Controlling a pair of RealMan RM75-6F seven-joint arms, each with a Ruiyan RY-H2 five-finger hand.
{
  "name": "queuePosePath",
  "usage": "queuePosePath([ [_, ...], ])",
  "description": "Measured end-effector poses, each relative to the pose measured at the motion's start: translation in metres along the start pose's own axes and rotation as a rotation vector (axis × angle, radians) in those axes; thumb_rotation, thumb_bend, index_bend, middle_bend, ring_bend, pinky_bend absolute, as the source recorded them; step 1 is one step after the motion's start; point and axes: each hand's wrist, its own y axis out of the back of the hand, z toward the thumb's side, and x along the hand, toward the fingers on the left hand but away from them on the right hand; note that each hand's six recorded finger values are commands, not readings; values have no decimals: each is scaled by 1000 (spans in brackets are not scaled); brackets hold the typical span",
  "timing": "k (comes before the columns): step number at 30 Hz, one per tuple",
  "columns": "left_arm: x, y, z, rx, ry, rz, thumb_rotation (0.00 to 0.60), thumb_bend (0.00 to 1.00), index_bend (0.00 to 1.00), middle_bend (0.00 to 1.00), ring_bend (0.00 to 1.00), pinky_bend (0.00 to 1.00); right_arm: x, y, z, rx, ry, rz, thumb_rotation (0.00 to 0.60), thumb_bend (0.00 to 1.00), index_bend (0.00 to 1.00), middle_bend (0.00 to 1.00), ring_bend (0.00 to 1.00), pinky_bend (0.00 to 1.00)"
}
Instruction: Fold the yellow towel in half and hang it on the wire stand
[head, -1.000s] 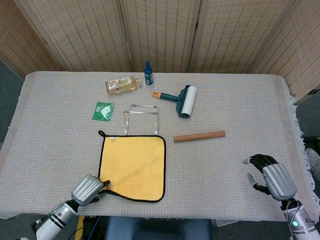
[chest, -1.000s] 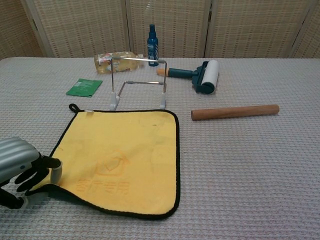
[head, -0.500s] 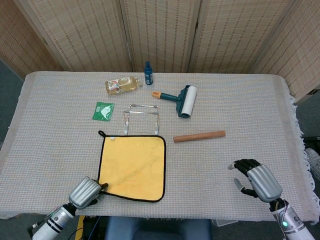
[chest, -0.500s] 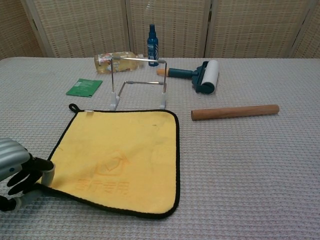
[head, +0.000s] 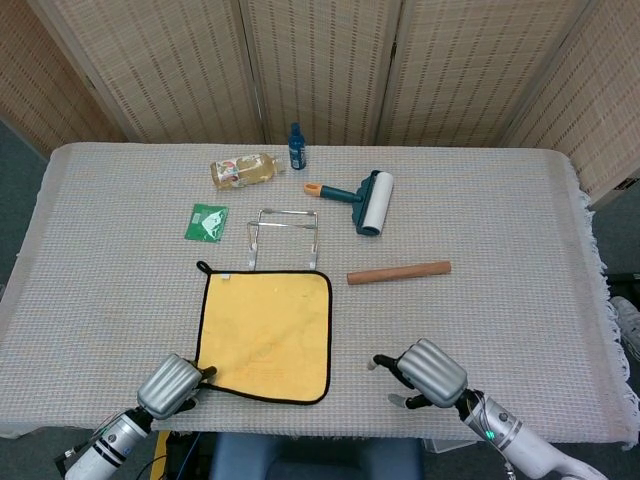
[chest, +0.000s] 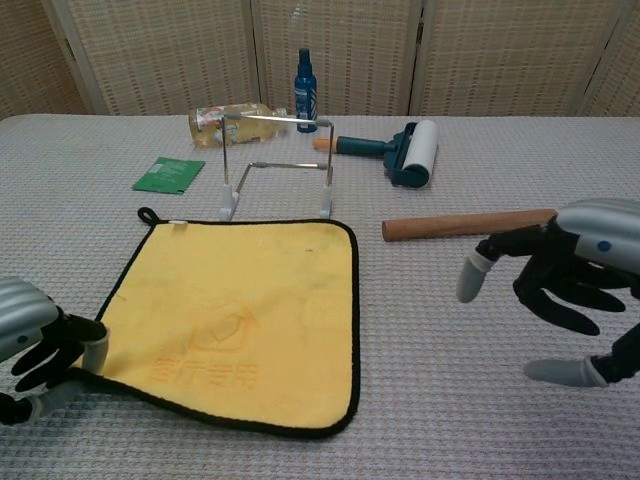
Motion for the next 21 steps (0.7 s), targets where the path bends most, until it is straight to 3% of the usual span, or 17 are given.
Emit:
queuePosePath([
  [8, -1, -2, 0, -8, 6, -7, 600, 509, 589, 835, 765, 929, -45, -36, 34, 31, 134, 133, 600, 220, 355, 858, 947, 1000],
  [21, -4, -2, 0, -12, 14, -11, 600, 509, 589, 835, 765, 929, -88, -67, 51, 84, 177, 192, 600, 250, 383, 858, 947, 1000],
])
